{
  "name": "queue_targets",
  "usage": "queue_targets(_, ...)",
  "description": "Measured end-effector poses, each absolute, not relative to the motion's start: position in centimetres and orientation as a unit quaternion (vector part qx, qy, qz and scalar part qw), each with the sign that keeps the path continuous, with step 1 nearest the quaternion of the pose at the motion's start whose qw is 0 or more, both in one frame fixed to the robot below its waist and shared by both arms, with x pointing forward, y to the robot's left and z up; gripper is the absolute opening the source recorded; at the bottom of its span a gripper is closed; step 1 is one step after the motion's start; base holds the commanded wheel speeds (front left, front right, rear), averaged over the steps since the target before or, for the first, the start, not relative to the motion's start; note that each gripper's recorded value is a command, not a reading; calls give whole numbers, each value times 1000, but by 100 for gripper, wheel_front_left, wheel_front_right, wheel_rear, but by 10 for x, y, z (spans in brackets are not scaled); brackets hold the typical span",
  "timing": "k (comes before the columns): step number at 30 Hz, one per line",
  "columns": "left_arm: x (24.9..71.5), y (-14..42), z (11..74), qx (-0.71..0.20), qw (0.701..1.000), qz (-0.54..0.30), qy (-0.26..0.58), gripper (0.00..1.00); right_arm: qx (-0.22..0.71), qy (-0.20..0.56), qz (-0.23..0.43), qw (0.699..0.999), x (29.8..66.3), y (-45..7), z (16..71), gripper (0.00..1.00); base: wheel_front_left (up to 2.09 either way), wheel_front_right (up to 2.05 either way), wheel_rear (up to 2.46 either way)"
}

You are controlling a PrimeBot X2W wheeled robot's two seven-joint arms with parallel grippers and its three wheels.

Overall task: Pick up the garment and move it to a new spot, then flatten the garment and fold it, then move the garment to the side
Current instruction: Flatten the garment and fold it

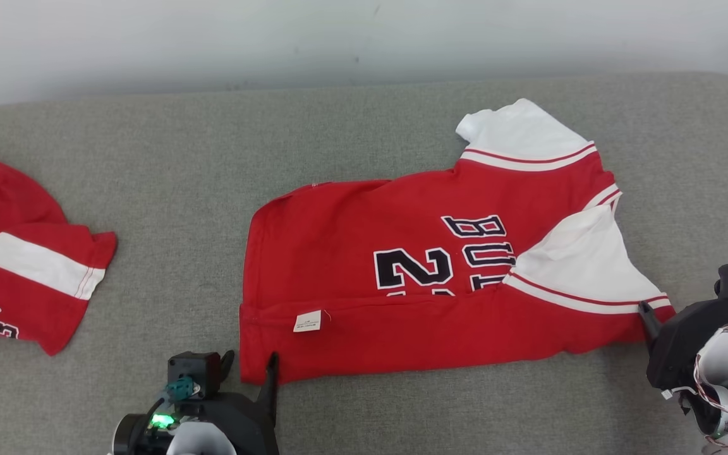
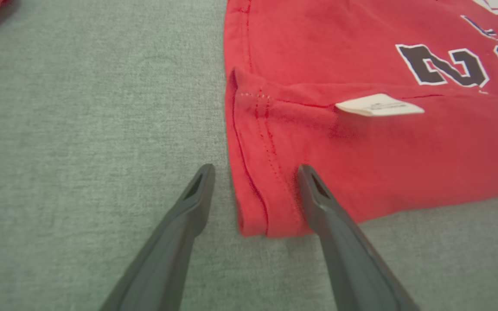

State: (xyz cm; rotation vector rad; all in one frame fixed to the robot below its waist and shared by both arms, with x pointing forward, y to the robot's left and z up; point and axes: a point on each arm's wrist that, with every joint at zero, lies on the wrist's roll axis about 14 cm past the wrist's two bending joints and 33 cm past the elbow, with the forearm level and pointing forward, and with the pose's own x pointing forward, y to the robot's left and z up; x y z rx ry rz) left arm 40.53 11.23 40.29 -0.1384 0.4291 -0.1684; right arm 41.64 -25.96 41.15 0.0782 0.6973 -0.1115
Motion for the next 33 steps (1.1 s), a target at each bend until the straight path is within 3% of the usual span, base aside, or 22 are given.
queue_targets(8, 404, 113, 389, -67, 965, -81, 239, 100, 46, 407, -51, 911, 415, -253, 379, 100, 0, 0, 0)
queue_targets(9, 403, 113, 388, -70, 964, -82, 242, 96, 49, 411, -49, 909, 415, -251, 376, 76, 0, 0, 0)
queue_targets(11, 402, 112, 387, -73, 963, -84, 248, 12, 58, 416, -44, 907, 415, -247, 373, 0, 0, 0, 0)
queue_targets(12, 400, 111, 386, -75, 961, -86, 252, 0, 62, 417, -41, 906, 414, -244, 373, 0, 0, 0, 0)
queue_targets(33, 336, 110, 397, -103, 951, -97, 276, 0, 111, 365, -71, 922, 339, -255, 398, 0, 0, 0, 0)
